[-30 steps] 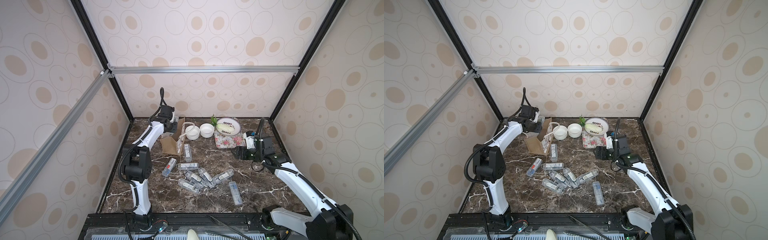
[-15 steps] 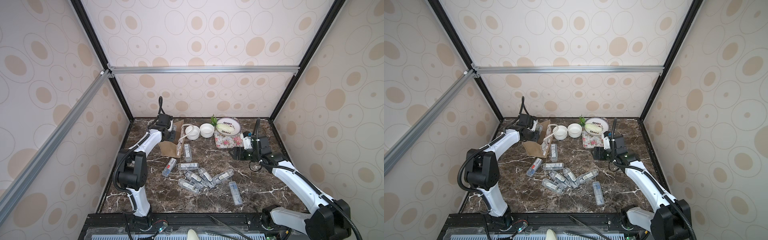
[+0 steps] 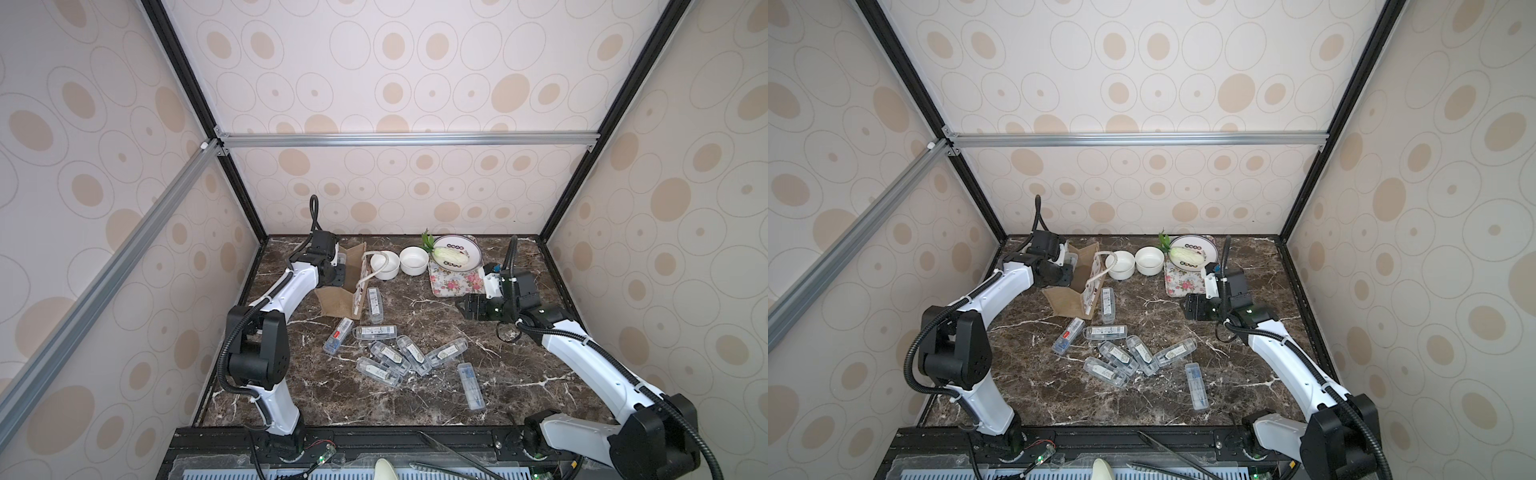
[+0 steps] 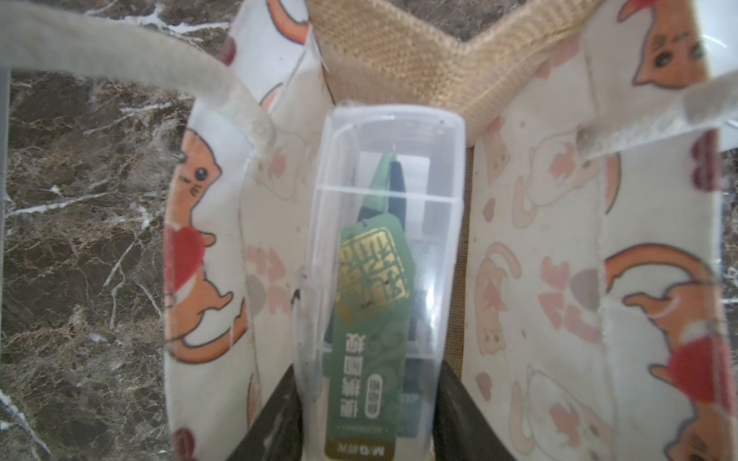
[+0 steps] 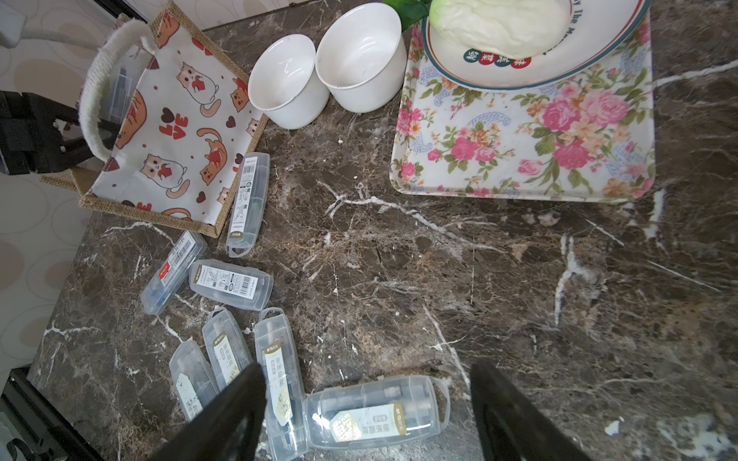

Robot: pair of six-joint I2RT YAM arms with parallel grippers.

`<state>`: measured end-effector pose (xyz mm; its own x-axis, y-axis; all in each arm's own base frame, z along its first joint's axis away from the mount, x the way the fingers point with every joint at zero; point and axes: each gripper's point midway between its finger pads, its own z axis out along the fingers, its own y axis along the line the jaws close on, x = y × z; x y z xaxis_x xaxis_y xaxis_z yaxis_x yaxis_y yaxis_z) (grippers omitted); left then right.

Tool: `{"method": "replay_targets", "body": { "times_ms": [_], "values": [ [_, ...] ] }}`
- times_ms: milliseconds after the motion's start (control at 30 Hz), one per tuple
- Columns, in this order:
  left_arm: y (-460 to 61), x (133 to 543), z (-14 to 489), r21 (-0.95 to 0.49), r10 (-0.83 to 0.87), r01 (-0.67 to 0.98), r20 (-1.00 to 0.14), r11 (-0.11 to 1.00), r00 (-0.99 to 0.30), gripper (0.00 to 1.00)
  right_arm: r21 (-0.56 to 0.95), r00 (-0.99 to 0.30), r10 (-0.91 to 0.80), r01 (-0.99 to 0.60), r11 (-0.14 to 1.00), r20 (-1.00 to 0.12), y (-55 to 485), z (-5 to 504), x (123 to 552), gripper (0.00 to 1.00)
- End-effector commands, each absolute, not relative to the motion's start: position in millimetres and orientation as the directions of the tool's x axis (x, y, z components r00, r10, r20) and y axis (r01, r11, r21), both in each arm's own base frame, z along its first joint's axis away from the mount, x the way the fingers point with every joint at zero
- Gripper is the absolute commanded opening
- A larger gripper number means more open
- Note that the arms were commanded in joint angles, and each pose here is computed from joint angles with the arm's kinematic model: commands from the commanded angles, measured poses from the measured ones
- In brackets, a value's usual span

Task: Put the compass set into the canvas bag
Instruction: Place the compass set in the canvas bag.

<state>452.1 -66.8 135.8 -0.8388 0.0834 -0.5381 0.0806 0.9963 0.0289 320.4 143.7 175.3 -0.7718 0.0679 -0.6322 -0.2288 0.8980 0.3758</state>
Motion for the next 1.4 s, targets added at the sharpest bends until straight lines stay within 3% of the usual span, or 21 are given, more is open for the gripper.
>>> {"method": "replay_targets", "body": {
  "times_ms": [0, 467, 700, 900, 1267, 1367],
  "values": [
    [-76, 456, 139, 0.011, 0.11, 0.122, -0.515, 0.992, -0.85, 0.37, 0.394, -0.786, 0.067, -0.233, 0.889, -0.615, 150, 172, 318, 0.82],
    [-75, 463, 117, 0.065, 0.142, 0.126, -0.382, 0.99, -0.913, 0.44, 0.39, -0.792, 0.062, -0.23, 0.892, -0.608, 149, 165, 316, 0.82],
    [-76, 469, 121, 0.069, 0.135, 0.118, -0.387, 0.991, -0.912, 0.47, 0.385, -0.799, 0.052, -0.231, 0.894, -0.599, 150, 160, 315, 0.83],
    [-80, 472, 148, 0.06, 0.134, 0.12, -0.473, 0.991, -0.871, 0.51, 0.379, -0.799, 0.048, -0.23, 0.896, -0.599, 149, 158, 315, 0.82],
    [-79, 464, 115, 0.067, 0.146, 0.13, -0.38, 0.989, -0.913, 0.53, 0.378, -0.807, 0.041, -0.231, 0.896, -0.589, 150, 153, 314, 0.82],
    [-80, 469, 124, 0.061, 0.137, 0.122, -0.414, 0.991, -0.9, 0.54, 0.371, -0.807, 0.037, -0.23, 0.9, -0.59, 148, 153, 312, 0.82]
  ]
}}
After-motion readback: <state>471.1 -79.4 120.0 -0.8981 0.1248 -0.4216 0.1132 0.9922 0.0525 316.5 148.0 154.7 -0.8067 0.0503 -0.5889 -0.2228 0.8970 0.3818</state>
